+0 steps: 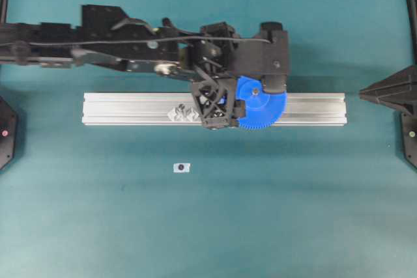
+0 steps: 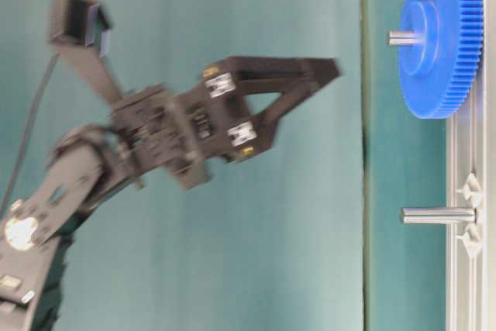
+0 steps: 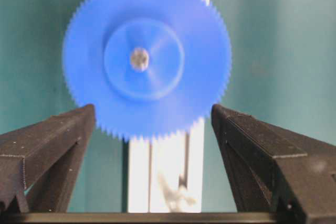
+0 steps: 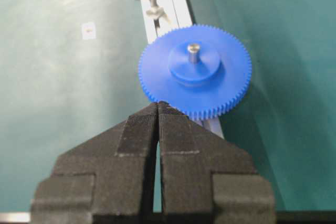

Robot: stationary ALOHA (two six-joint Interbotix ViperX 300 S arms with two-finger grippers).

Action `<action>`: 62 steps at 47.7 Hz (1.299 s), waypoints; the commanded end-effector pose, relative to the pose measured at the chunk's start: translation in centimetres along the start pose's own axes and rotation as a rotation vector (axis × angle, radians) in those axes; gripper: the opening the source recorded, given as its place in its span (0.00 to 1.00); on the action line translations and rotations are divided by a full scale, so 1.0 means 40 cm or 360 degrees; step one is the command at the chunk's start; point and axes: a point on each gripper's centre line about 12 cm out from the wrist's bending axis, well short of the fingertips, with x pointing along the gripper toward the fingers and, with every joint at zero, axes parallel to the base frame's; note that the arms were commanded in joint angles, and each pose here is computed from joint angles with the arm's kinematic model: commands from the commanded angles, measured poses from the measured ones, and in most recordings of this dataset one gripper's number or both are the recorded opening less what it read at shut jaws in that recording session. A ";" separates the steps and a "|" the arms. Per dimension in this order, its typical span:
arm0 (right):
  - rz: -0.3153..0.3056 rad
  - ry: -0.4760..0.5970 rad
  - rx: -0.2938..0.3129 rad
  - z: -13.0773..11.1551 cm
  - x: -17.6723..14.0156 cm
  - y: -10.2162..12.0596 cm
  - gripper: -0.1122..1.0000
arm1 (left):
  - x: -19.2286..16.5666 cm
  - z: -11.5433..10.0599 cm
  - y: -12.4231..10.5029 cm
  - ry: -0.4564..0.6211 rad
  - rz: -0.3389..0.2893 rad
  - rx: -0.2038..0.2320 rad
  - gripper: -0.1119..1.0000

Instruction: Find the location of the shaft and insert the large gear.

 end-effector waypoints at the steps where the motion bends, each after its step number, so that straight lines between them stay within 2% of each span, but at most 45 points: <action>1: -0.0003 -0.0018 0.0016 0.014 -0.001 0.000 0.12 | -0.084 0.044 -0.003 -0.0151 0.0011 0.0011 0.91; 10: -0.0003 -0.0018 0.0014 0.014 -0.001 0.000 0.12 | -0.171 0.055 -0.001 -0.0346 0.0030 -0.0002 0.91; 29: -0.0003 -0.0025 0.0014 0.016 -0.001 0.000 0.12 | -0.241 -0.019 -0.031 -0.0402 0.0007 0.0009 0.91; 38: -0.0002 -0.0032 0.0014 0.019 -0.002 0.001 0.12 | -0.268 -0.042 -0.047 -0.0514 -0.0002 0.0020 0.91; 51: -0.0001 -0.0027 0.0019 0.018 -0.002 0.001 0.12 | -0.309 -0.120 -0.055 -0.0583 -0.0003 0.0018 0.90; 62: -0.0003 -0.0025 0.0017 0.015 -0.001 0.000 0.12 | -0.359 -0.154 -0.056 -0.0677 0.0005 0.0019 0.90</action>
